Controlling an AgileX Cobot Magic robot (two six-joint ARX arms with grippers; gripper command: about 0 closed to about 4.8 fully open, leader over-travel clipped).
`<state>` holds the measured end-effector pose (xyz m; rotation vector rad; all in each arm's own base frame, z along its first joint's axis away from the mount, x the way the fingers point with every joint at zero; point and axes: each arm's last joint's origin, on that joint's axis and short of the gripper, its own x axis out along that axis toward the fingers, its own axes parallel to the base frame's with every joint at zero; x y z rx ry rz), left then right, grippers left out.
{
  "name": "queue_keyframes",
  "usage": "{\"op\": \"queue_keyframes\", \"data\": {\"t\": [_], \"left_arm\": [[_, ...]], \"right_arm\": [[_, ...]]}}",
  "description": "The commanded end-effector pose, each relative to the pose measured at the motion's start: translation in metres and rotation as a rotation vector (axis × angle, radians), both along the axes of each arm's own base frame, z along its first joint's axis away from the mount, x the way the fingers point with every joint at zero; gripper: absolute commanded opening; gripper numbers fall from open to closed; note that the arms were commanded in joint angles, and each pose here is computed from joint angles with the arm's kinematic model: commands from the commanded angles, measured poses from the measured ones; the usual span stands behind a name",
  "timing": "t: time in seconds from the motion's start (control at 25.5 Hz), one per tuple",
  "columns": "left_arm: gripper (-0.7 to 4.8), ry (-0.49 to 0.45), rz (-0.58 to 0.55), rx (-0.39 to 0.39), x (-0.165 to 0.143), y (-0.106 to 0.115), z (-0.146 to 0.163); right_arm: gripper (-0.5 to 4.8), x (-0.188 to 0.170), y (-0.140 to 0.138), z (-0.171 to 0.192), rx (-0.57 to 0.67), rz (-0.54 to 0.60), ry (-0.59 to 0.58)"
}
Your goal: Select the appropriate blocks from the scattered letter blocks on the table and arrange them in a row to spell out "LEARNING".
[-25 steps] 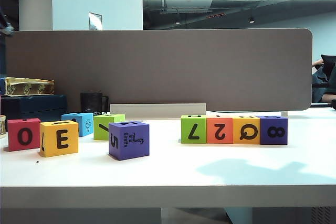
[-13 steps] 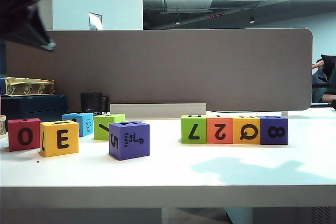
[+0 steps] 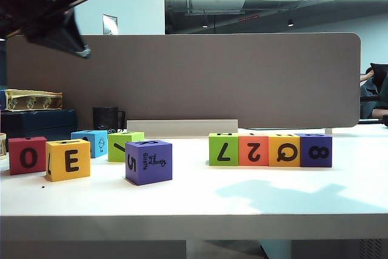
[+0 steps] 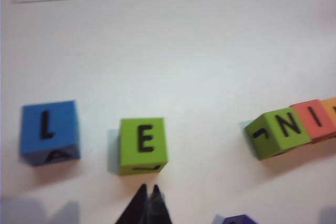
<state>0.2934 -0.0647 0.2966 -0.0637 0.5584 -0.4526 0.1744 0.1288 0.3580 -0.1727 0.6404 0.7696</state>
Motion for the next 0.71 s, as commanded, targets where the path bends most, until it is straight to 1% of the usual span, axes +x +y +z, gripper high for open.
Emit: {"op": "queue_keyframes", "data": {"t": [0.04, 0.24, 0.59, 0.71], "left_arm": [[-0.06, -0.023, -0.043, 0.021, 0.006, -0.009, 0.006], [-0.06, -0.025, -0.108, 0.048, 0.012, -0.027, 0.006], [-0.05, 0.080, -0.220, 0.093, 0.005, -0.049, -0.011], [-0.05, 0.092, -0.283, 0.143, 0.001, -0.059, -0.017]], "right_arm": [[-0.02, 0.001, 0.002, 0.001, -0.007, 0.014, -0.020], [-0.03, 0.001, 0.002, 0.001, -0.012, 0.016, -0.021], [-0.02, 0.000, 0.001, -0.001, -0.027, 0.016, 0.001], [-0.02, -0.001, 0.001, -0.002, -0.034, 0.018, 0.011]]}}
